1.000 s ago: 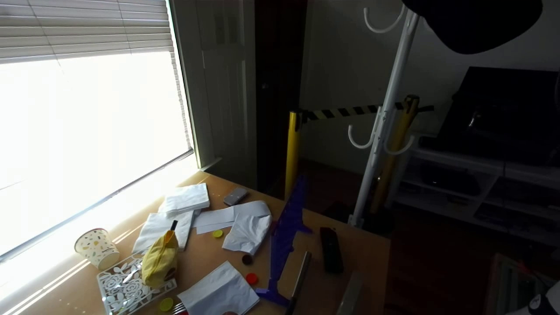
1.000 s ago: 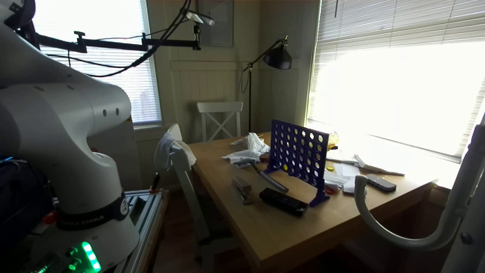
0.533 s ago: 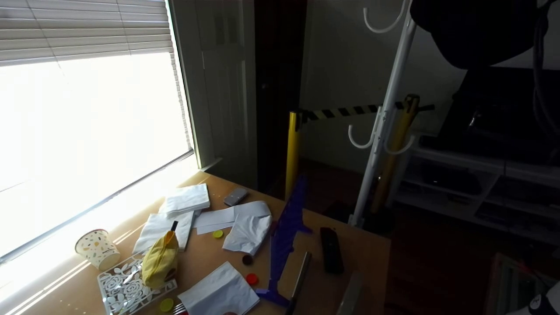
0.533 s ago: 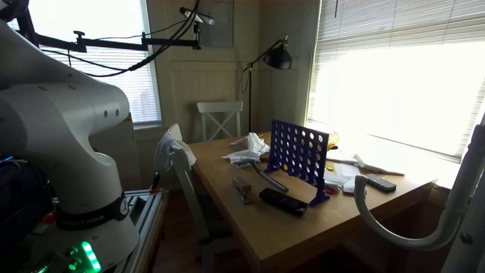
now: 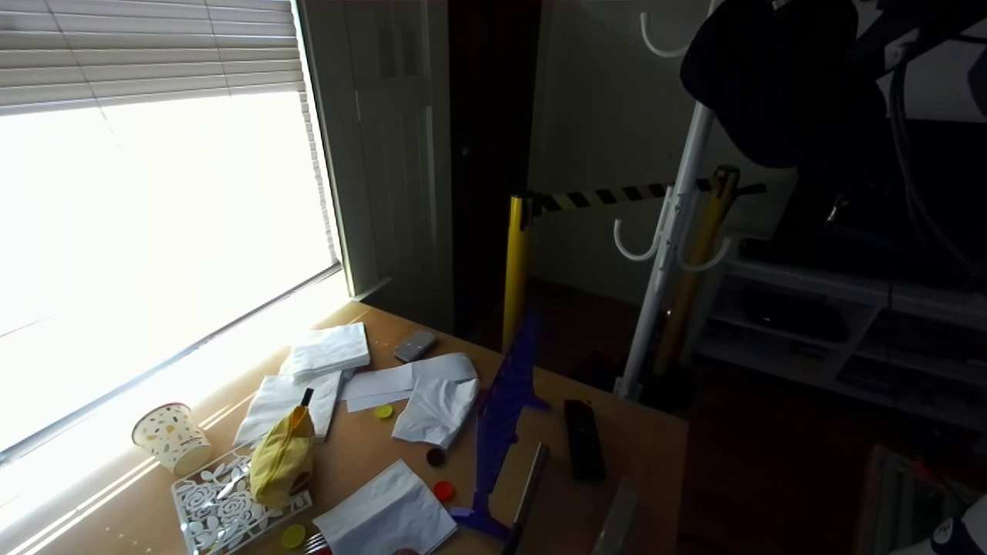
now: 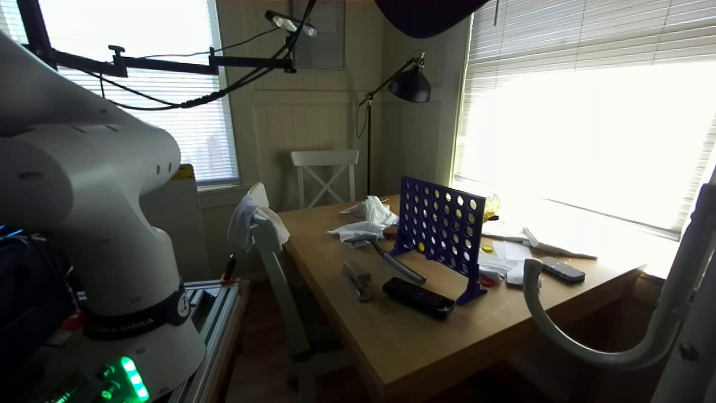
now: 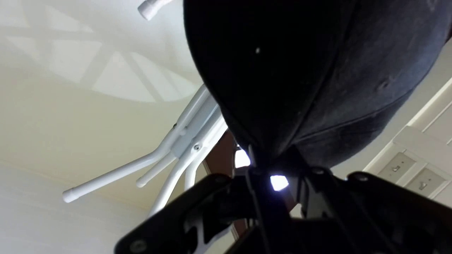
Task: Hang the snapback on the coat rack
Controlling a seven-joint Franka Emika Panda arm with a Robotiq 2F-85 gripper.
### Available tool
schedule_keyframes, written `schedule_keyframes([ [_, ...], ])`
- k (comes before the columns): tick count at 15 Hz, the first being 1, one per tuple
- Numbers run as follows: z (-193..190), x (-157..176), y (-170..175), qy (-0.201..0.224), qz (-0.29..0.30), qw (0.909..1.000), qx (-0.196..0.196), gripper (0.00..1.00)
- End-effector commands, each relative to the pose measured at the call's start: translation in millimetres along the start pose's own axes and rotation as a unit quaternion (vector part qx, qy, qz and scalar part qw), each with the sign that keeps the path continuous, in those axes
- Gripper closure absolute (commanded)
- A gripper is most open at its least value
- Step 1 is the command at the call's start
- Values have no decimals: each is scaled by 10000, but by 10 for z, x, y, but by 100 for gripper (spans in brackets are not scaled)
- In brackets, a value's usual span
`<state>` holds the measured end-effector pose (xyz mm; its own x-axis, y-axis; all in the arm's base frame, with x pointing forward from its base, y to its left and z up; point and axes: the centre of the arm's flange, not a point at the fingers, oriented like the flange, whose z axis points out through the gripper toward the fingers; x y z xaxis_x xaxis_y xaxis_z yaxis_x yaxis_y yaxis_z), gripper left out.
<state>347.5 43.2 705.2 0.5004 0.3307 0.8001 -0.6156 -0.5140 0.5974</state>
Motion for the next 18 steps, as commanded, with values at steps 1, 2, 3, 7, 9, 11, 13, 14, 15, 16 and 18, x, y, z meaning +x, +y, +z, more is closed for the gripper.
schedule_keyframes([
  [1, 47, -107, -37, -31, 69, 9997, 250, 95],
  [2, 39, -134, -52, -71, 60, 9995, 311, 95],
  [3, 20, -161, -62, -107, 71, 9991, 399, 95],
  [7, 2, -265, -131, -206, -20, 9980, 590, 95],
  [9, 26, -334, -160, -288, -64, 9977, 606, 95],
  [11, 74, -392, -168, -357, -102, 9975, 596, 95],
  [13, 114, -445, -169, -431, -139, 9972, 597, 95],
  [14, 134, -462, -166, -476, -159, 9970, 590, 60],
  [15, 153, -463, -158, -504, -153, 9968, 607, 55],
  [16, 148, -418, -127, -507, -126, 9965, 646, 50],
  [18, 133, -292, -27, -535, -34, 9966, 625, 37],
])
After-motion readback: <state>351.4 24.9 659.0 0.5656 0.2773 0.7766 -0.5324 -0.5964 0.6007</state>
